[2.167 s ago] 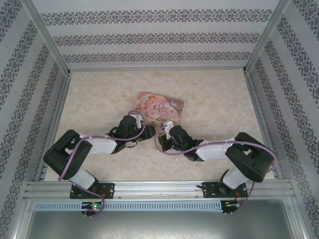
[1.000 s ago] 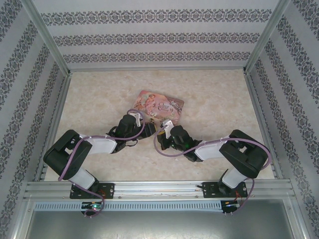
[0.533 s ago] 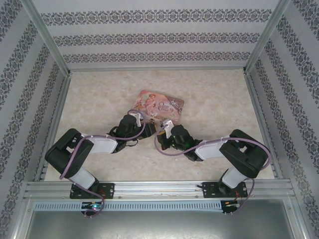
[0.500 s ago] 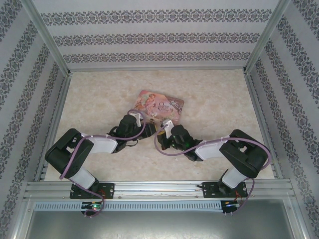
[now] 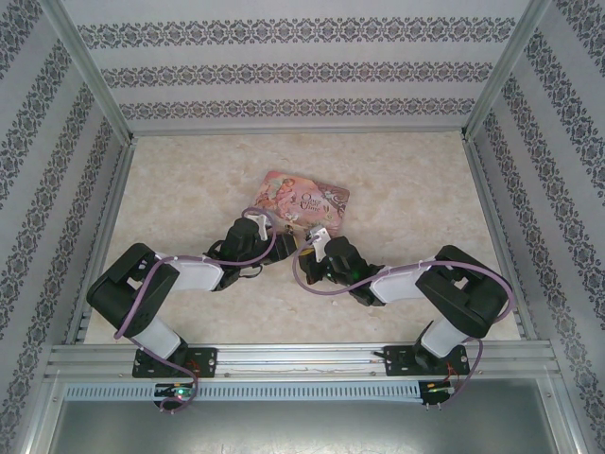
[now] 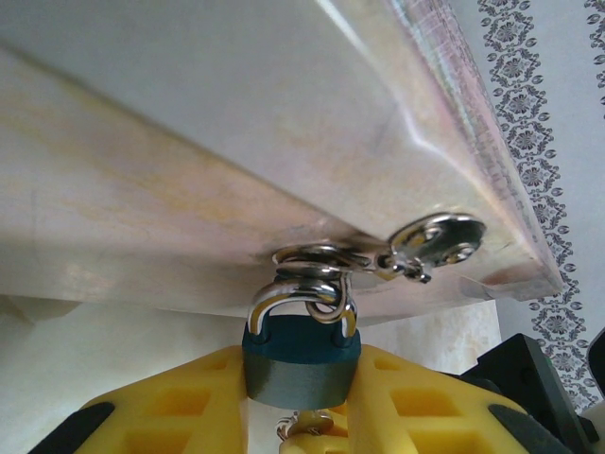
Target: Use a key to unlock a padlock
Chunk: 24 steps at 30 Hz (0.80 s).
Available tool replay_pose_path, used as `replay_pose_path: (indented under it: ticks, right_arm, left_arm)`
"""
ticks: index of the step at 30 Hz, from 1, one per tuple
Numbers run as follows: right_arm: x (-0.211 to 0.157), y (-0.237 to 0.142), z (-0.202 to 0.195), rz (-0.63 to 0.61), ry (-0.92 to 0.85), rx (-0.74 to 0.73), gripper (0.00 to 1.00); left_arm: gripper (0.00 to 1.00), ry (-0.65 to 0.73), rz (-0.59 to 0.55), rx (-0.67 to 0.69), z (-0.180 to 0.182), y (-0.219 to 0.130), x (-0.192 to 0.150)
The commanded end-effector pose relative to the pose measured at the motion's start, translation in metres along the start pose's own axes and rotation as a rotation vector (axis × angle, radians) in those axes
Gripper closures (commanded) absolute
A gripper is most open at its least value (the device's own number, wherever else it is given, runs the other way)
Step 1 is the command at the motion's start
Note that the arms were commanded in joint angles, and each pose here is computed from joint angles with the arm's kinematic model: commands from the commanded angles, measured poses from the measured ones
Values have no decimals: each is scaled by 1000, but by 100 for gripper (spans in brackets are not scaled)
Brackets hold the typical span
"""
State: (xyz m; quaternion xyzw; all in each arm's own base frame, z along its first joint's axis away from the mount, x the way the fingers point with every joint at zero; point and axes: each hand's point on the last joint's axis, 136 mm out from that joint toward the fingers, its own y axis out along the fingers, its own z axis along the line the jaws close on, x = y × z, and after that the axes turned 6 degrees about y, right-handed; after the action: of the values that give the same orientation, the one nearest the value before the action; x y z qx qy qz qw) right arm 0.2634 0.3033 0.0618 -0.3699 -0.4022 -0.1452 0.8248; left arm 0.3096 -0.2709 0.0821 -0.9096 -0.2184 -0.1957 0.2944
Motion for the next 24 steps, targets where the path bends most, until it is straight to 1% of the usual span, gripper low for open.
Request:
replay_pose_path:
  ticks: [1, 13, 19, 24]
  right_arm:
    - [54, 1, 32, -165, -16, 118, 100]
    - [65, -1, 33, -182, 3, 134, 100]
    - [66, -5, 21, -168, 39, 127, 100]
    - [62, -4, 21, -140, 32, 140, 100]
  left_arm:
    - [71, 15, 36, -90, -19, 2, -9]
    - [71, 18, 38, -93, -20, 1, -9]
    - [71, 22, 27, -98, -22, -1, -7]
    - [71, 22, 25, -93, -21, -1, -7]
